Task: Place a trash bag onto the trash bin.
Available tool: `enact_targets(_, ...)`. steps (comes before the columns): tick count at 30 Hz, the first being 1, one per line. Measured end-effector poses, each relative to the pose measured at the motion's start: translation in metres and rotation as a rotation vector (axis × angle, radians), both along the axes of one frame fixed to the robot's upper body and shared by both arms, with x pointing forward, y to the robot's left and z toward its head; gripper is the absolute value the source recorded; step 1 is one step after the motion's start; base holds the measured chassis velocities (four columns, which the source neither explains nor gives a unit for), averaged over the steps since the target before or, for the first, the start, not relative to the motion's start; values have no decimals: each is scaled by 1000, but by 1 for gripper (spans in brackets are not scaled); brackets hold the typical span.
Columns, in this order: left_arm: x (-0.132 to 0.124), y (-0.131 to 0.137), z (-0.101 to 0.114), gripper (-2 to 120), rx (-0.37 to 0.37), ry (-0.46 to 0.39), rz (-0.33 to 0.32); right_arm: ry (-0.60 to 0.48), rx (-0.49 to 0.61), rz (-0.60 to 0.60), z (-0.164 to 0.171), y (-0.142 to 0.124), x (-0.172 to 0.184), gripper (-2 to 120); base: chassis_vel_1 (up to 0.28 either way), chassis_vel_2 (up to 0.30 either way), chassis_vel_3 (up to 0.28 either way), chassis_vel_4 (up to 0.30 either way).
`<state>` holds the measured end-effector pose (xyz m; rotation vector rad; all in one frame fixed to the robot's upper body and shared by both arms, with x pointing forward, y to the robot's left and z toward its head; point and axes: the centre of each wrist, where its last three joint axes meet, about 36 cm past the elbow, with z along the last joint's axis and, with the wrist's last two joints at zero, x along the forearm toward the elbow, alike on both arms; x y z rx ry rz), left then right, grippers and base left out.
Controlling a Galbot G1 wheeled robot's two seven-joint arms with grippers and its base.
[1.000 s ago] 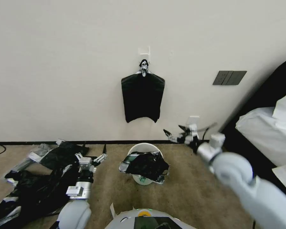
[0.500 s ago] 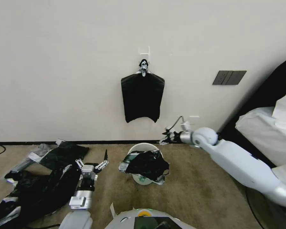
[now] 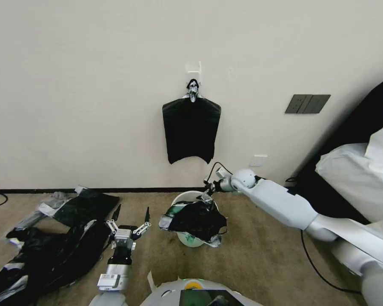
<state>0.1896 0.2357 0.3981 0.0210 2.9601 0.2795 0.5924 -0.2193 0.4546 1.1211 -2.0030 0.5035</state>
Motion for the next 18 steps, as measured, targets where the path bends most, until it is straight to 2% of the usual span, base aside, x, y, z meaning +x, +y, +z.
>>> enact_targets(5,-1,-1,3,100,-5,-4,1,-4,-11,16,-8,2,3,97,0,0,0,0)
enact_targets(7,-1,-1,3,100,-8,-5,2,-7,-11,26,-11,4,3,89,0,0,0,0)
enact_targets(9,0,-2,3,100,-10,-6,2,-7,-10,32,-13,5,2,86,0,0,0,0)
enact_targets(10,0,-2,3,100,-12,-6,2,-7,-10,39,-14,6,2,79,0,0,0,0)
enact_targets(12,0,-3,3,100,-14,-6,2,-8,-13,44,-15,7,2,76,0,0,0,0)
enact_targets(15,1,-3,3,100,-18,-9,9,-15,-22,53,-16,8,4,61,0,0,0,0)
enact_targets(17,1,-3,3,100,-20,-10,14,-16,-22,54,-16,8,5,58,0,0,0,0)
enact_targets(18,1,-3,4,100,-22,-11,20,-17,-21,56,-16,8,6,52,0,0,0,0)
